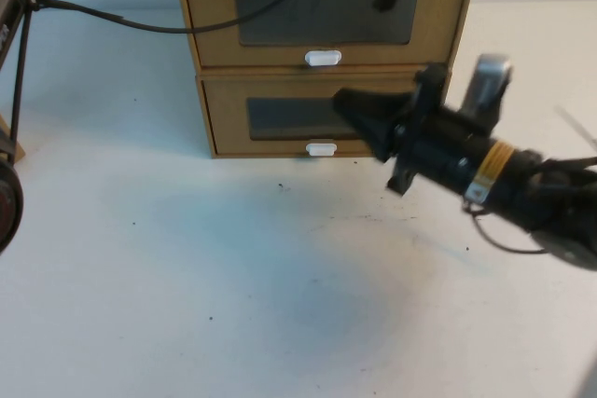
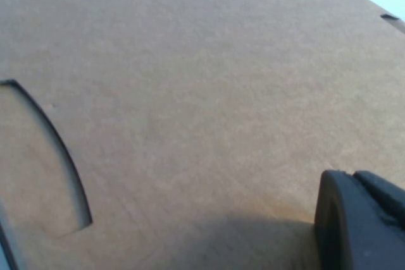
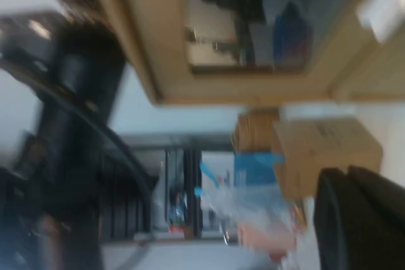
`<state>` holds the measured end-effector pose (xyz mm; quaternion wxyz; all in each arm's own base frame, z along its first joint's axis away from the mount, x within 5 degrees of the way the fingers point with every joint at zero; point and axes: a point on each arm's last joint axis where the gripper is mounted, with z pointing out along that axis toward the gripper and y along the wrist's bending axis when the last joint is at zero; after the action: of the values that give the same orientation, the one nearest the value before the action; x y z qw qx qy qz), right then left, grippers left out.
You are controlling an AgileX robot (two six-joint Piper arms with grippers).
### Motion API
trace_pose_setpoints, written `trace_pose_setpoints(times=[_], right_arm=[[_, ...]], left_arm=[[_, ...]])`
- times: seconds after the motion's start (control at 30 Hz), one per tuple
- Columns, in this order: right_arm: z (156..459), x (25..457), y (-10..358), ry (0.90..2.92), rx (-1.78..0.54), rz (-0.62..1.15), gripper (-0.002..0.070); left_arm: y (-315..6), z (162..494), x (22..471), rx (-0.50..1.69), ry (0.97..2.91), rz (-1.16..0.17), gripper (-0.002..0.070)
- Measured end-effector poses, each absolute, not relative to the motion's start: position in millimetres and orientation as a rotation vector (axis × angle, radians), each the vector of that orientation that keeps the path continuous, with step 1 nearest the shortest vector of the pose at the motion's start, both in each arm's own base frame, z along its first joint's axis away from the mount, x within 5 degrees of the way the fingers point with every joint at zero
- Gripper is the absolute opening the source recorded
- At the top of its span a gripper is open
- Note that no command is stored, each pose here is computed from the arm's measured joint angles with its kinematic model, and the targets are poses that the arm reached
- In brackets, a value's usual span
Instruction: Open the shoe box
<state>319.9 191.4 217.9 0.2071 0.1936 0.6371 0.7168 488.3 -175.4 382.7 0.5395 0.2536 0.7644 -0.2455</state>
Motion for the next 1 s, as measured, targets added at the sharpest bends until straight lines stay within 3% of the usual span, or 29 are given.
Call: trace_pose_setpoints(times=[0.2,0.43,0.53,0.67,1.0], right_arm=[[195,316,219,1.772,0.533,1.992,0.0007],[208,341,221,1.698,0.526,1.877,0.0263],[215,351,224,1.716,0.526,1.817,0.0313],[226,362,227,1.722,0.503,1.742,0.0321],[226,369,228,1.783,0.532,1.643,0.0247]], left_arm=[[-175,383,488,0.605,1.819,-0.582,-0.0006],[-175,382,488,0.606,1.820,-0.580,-0.0006],[-175,382,488,0.606,1.820,-0.580,-0.0006],[-175,382,488,0.607,1.821,-0.581,-0.0006],[-175,382,488,0.607,1.821,-0.581,-0.0006]])
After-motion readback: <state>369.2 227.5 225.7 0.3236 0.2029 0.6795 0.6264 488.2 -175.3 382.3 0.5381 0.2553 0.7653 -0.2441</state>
